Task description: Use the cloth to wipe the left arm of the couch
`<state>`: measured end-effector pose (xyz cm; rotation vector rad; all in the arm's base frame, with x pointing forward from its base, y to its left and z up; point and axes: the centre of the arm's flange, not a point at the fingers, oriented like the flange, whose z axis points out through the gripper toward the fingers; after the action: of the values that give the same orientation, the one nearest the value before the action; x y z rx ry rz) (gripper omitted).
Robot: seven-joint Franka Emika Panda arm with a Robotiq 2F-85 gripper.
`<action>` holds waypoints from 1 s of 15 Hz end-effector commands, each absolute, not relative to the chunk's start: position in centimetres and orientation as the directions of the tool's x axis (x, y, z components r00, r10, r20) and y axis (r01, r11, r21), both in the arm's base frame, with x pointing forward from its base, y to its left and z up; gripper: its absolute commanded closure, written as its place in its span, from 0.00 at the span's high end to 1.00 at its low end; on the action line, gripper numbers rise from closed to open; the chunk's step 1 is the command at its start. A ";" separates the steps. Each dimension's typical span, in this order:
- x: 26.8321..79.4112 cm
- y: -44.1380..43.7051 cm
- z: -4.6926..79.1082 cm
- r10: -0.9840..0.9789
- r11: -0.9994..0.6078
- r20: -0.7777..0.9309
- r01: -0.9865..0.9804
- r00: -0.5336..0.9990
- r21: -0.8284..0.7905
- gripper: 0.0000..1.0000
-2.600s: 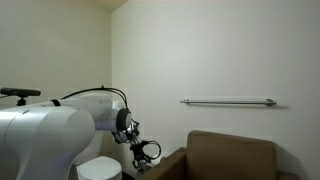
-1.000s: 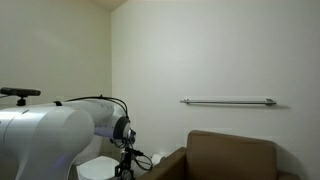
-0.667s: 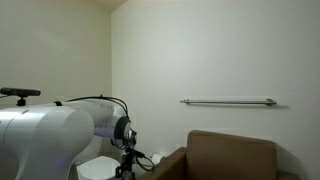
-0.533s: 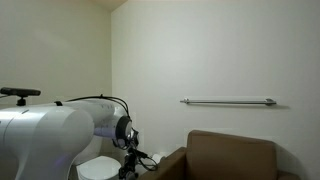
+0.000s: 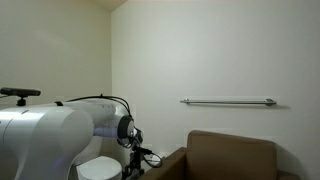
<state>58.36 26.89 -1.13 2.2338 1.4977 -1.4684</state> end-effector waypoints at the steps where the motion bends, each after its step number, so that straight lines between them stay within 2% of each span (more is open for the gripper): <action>1: 66.9 26.1 -0.6 0.651 -0.581 -0.719 0.769 0.244 -0.266 0.04; 8: 74.6 24.1 3.2 0.624 -0.667 -0.552 0.745 0.553 -0.008 0.04; 11: 76.8 23.5 4.4 0.559 -0.719 -0.491 0.686 0.668 0.114 0.04; 15: 78.4 23.9 7.3 0.529 -0.758 -0.369 0.621 0.764 0.199 0.04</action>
<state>71.22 23.10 6.60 2.6251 0.9975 -0.5461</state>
